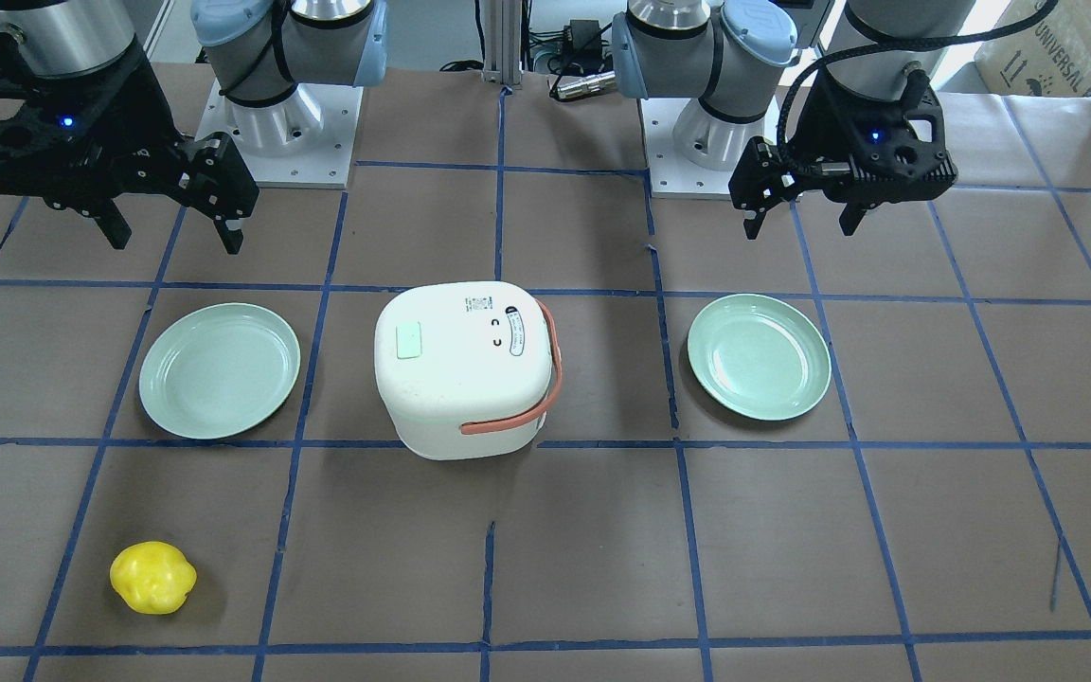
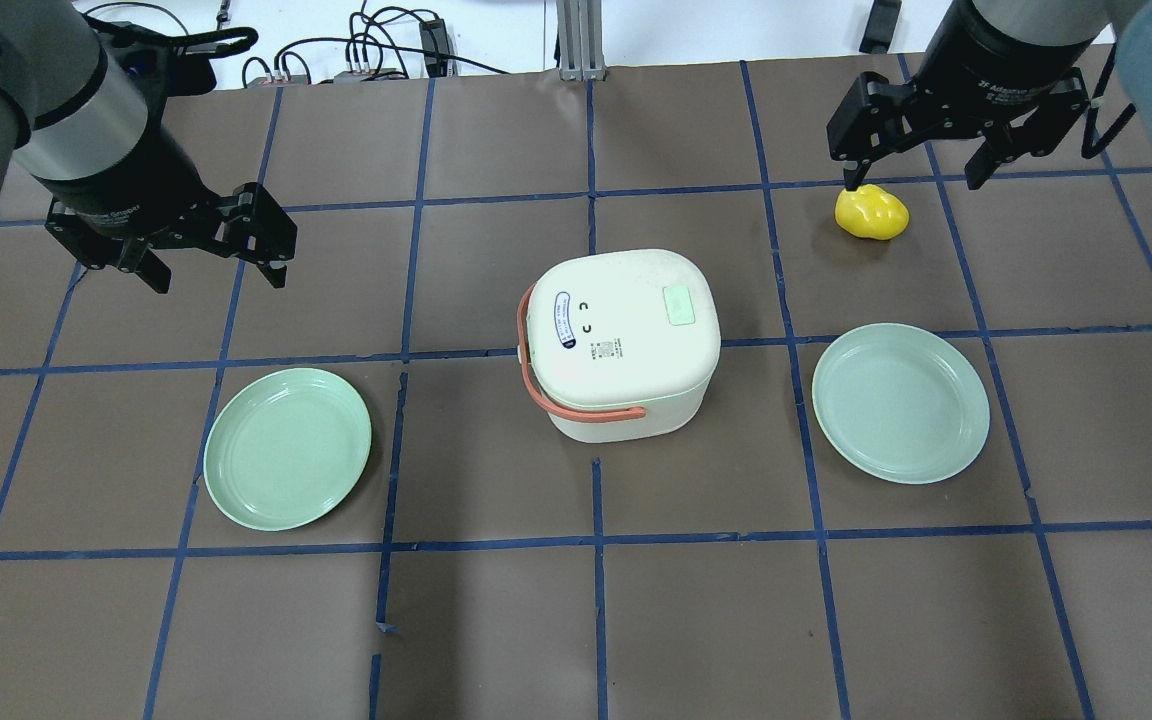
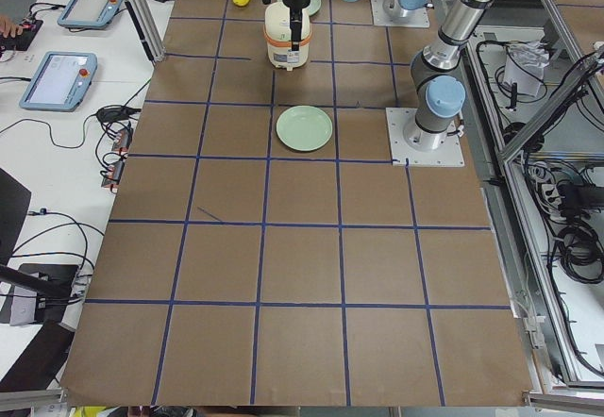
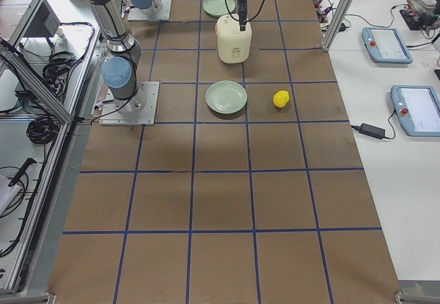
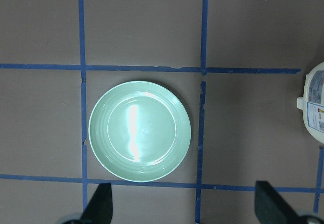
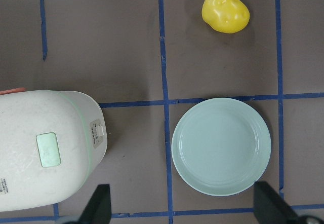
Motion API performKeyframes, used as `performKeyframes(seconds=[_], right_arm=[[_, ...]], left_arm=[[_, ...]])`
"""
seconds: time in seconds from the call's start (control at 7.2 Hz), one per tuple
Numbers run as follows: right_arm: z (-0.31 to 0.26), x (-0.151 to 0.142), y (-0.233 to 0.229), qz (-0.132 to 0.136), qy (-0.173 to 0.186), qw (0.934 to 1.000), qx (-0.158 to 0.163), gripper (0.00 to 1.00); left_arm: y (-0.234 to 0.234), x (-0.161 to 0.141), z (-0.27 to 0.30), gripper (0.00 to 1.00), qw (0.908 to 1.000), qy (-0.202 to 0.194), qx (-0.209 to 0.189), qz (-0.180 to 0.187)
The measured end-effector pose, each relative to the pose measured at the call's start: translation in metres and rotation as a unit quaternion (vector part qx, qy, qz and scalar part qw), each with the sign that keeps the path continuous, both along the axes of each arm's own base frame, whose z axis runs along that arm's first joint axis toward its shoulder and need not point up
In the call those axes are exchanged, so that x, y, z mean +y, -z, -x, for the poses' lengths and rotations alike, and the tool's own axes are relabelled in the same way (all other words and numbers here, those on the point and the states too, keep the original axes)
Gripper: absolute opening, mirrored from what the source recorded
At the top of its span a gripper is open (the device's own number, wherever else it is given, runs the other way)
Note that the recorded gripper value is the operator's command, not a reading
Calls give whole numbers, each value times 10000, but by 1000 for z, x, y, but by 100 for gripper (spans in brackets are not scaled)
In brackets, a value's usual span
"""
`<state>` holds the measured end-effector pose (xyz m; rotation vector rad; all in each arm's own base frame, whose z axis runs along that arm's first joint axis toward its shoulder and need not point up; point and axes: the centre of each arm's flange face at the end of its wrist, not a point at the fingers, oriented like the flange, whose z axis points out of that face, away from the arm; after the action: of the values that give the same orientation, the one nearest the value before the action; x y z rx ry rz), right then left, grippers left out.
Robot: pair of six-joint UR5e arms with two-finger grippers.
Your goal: Press rice cooker button
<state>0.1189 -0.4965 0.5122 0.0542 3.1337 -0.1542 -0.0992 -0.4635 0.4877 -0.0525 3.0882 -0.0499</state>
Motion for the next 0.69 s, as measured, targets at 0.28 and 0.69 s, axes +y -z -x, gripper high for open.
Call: performKeyframes(seconds=[0.28, 0.69], right_arm=[[-2, 3, 7, -75, -50, 9999, -106, 97], [-3, 3, 6, -63, -69, 9998, -151, 93]], left_arm=[[0, 0, 0, 100, 10000, 0, 0, 2], [0, 0, 0, 100, 10000, 0, 0, -2]])
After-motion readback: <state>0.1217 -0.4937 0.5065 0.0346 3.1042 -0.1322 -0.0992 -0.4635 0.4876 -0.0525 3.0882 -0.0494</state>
